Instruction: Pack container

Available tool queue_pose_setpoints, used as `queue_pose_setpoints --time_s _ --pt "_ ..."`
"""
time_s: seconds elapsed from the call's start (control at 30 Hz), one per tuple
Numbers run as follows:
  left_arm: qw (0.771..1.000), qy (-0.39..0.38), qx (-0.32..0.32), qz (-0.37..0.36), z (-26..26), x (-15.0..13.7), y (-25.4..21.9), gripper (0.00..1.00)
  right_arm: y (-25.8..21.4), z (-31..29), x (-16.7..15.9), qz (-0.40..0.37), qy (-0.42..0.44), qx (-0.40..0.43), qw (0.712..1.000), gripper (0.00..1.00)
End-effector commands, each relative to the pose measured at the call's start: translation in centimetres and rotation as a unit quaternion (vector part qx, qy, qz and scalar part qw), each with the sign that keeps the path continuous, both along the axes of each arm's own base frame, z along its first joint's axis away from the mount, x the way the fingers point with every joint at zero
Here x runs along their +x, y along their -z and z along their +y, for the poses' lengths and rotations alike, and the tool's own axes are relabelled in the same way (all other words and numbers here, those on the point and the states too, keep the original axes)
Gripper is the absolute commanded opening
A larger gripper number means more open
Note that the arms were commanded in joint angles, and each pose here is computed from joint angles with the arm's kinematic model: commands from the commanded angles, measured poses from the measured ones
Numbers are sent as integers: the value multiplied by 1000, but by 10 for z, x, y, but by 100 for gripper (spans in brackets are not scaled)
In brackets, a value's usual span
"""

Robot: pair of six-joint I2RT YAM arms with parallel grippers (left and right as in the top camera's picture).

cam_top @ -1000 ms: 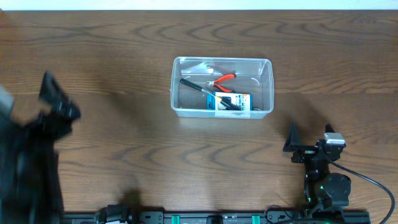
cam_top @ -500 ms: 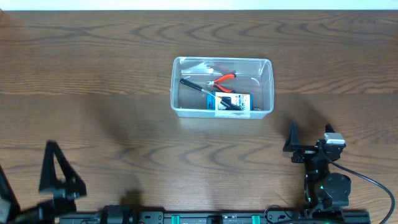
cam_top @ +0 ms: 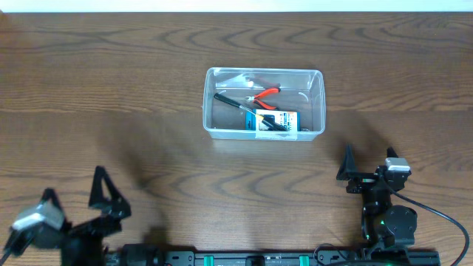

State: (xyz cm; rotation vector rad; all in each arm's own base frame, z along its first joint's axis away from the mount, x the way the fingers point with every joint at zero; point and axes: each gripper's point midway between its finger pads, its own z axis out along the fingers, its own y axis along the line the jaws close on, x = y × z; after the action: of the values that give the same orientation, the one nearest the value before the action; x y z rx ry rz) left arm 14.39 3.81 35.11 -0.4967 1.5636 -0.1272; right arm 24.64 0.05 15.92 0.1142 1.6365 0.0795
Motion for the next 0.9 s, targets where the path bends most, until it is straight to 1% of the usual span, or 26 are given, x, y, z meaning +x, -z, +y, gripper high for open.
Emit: queue_pose_setpoints --time_s 0.0,0.2,0.37,0.6,0.87 --pt "999 -4 -46 6 0 19 35 98 1 -6 0 -1 13 3 1000 99" --pt "995 -9 -98 7 0 57 86 98 1 -6 0 -1 13 4 1000 99" --pt "990 -14 -138 6 0 74 121 98 1 -6 0 -1 13 4 1000 99" --pt "990 -11 -142 9 -2 75 146 98 1 -6 0 -1 13 4 1000 99" --pt "990 -12 -142 14 -2 76 163 98 1 -6 0 -1 13 4 1000 99"
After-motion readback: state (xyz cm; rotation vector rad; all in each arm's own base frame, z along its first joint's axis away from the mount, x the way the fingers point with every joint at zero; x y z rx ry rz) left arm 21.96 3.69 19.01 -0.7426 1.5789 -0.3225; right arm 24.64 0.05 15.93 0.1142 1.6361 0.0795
